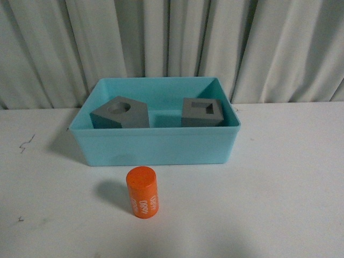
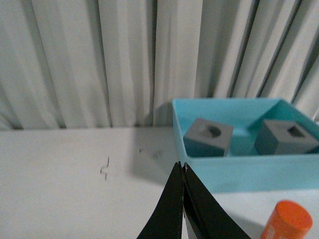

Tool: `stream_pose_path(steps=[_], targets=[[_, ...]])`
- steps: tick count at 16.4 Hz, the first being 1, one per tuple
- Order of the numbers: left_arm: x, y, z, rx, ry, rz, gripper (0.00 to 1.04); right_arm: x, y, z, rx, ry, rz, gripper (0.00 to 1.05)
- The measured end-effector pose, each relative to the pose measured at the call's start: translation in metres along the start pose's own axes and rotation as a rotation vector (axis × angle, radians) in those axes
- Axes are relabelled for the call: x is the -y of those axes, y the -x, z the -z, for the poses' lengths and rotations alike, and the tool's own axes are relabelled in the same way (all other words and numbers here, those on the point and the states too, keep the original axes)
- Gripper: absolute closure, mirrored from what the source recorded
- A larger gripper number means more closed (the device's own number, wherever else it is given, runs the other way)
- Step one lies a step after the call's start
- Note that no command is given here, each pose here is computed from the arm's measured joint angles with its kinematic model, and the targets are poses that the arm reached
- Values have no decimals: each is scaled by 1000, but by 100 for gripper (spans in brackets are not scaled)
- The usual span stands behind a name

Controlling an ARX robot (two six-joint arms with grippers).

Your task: Place gray and orange parts in blue box

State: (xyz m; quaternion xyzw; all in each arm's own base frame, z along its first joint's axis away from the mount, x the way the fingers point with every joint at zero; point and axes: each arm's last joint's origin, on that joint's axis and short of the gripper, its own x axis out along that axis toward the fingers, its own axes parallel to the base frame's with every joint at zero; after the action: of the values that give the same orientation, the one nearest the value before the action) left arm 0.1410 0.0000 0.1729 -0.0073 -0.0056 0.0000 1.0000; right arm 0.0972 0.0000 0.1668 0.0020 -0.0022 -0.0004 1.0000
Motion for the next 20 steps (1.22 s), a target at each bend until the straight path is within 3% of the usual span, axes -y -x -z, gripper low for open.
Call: stream_pose_path(steps=[2,20], targets=[[0,5,10,-40,0,-1,103,0,0,0,0,0,0,6],[0,33,3,-1,0,0,103,0,0,0,0,0,0,6]])
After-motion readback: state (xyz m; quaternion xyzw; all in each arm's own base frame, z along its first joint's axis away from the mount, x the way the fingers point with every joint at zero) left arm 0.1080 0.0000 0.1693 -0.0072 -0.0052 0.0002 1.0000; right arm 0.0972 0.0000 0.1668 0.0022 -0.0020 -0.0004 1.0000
